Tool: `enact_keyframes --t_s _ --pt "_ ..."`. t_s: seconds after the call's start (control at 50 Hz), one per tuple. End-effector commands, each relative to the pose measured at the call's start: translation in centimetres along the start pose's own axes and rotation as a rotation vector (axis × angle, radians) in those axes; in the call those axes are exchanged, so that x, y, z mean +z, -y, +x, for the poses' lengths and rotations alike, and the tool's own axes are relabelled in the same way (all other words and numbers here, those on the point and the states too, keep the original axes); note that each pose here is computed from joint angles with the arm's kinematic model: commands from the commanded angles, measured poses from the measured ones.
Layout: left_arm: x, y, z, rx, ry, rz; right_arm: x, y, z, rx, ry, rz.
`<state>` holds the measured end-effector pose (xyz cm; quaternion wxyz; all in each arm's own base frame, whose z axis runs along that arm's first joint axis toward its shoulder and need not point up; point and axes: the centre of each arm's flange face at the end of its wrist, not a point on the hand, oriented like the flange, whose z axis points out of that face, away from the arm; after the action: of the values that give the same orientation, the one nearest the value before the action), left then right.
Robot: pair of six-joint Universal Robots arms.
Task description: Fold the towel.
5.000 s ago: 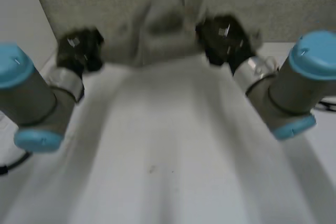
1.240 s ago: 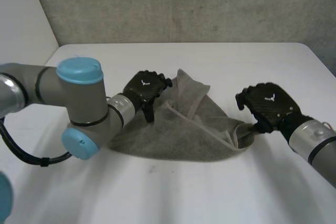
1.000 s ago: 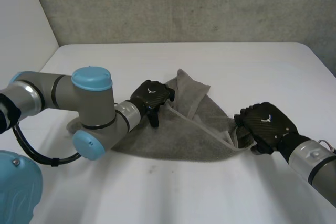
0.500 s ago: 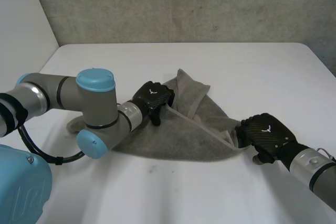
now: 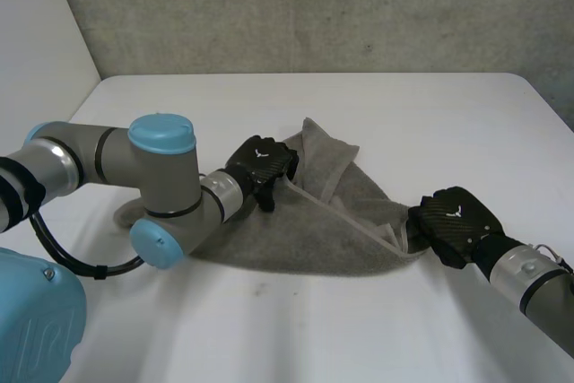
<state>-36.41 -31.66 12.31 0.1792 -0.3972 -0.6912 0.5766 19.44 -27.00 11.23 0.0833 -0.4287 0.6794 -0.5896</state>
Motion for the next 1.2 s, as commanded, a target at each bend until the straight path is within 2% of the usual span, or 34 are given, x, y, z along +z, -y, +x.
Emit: enact_keyframes --t_s 0.02,0.3,0.56,1.0,1.2 --pt "0.1 0.0 0.0 0.0 0.0 0.0 -0.2 0.0 -0.1 0.005 0.0 -0.006" --pt "0.3 -0.1 -0.1 0.002 0.004 0.001 -0.3 0.4 -0.2 0.001 0.001 0.0" --pt "-2.6 6.2 -1.5 0.021 0.055 0.119 -0.7 1.3 -0.1 0.044 0.001 0.008" --pt "-3.4 6.1 -1.4 0.017 0.059 0.101 0.3 0.5 -0.1 0.19 0.033 -0.012" --pt "-4.3 7.5 -3.1 0.019 0.135 0.121 0.9 -0.1 -0.8 0.201 0.058 -0.025"
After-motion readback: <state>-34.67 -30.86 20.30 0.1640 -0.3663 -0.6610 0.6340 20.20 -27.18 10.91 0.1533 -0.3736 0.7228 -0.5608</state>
